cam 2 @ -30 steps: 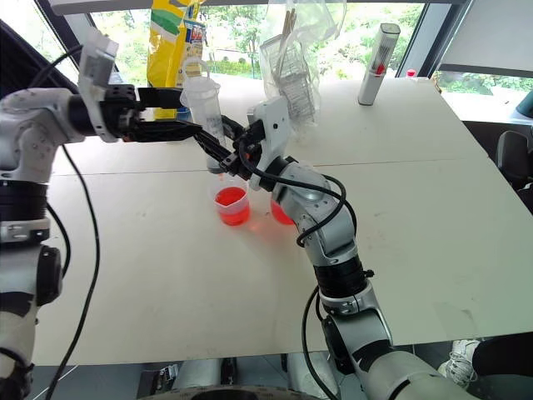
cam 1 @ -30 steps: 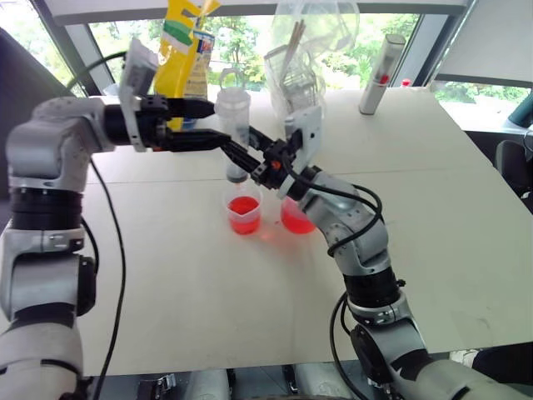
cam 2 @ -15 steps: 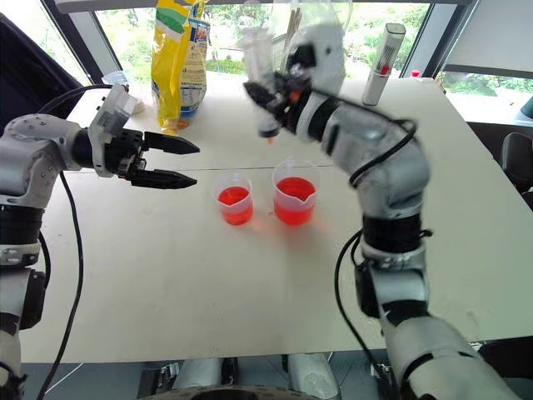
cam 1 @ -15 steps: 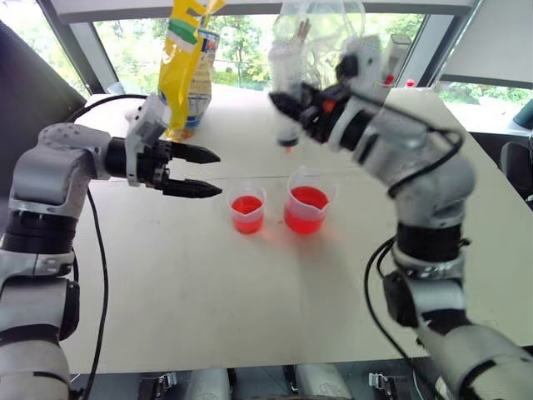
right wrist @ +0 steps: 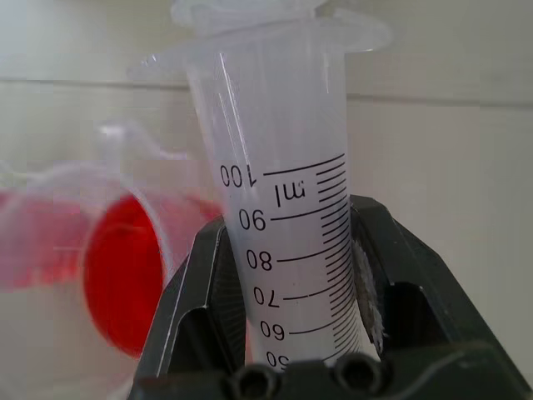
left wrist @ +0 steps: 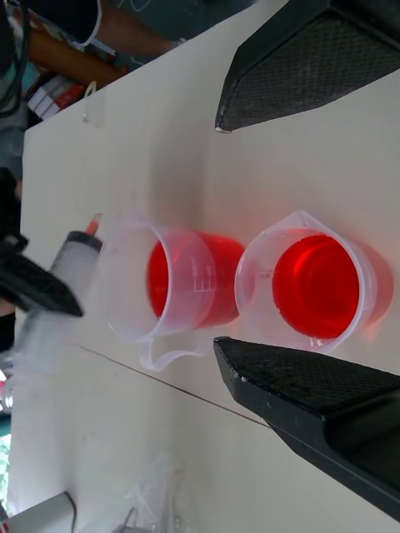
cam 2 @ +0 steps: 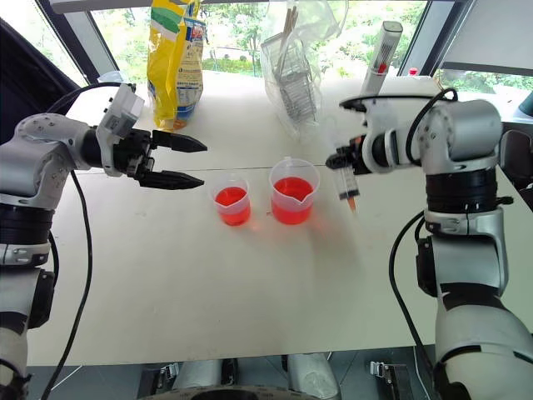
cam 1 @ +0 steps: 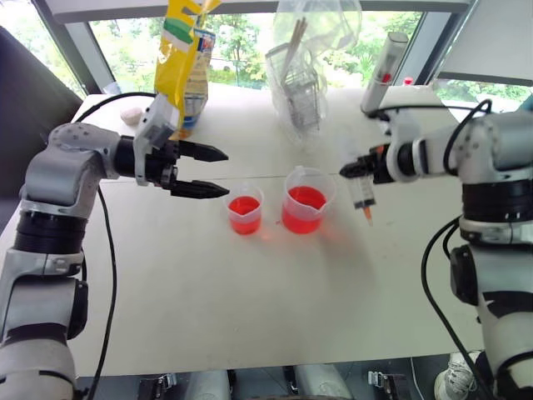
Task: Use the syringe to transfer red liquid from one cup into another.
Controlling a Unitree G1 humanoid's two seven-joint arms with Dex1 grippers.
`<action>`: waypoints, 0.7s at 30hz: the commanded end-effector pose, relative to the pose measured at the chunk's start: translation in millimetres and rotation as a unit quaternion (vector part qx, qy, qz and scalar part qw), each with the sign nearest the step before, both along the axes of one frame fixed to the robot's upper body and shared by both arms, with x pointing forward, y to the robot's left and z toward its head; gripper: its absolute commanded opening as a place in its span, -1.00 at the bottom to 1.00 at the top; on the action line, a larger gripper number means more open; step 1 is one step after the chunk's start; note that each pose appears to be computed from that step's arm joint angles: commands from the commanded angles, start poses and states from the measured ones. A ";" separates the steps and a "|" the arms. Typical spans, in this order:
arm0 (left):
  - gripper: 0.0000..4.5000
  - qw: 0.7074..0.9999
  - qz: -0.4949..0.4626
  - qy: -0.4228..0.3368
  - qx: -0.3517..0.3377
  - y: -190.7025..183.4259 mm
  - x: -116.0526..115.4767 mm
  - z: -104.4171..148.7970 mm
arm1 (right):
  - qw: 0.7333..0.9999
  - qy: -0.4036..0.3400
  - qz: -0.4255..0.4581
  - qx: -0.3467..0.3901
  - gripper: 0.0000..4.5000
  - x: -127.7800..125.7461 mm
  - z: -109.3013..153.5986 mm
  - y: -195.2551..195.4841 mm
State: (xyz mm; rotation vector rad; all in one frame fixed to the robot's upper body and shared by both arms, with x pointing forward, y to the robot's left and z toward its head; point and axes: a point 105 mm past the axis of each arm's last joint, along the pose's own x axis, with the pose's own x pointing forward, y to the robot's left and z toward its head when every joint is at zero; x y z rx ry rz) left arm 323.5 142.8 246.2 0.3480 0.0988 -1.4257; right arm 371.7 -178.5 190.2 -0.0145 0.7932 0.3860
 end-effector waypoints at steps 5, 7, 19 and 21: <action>0.79 0.999 0.005 -0.036 -0.007 0.8 -3.5 15.1 | 0.999 0.029 -0.025 -0.005 -0.38 2.7 -29.6 -7.6; 0.79 0.999 0.007 -0.037 -0.007 0.7 -4.1 15.6 | 0.998 0.043 -0.039 -0.014 -0.38 2.9 -40.2 -14.0; 0.82 0.999 0.012 -0.032 -0.013 -1.8 -8.0 19.0 | 0.996 0.071 -0.053 -0.029 0.63 -2.6 -61.7 -22.7; 0.82 0.999 0.011 -0.030 -0.013 -2.2 -8.4 19.2 | 0.996 0.065 -0.050 -0.026 0.96 -3.5 -57.6 -21.5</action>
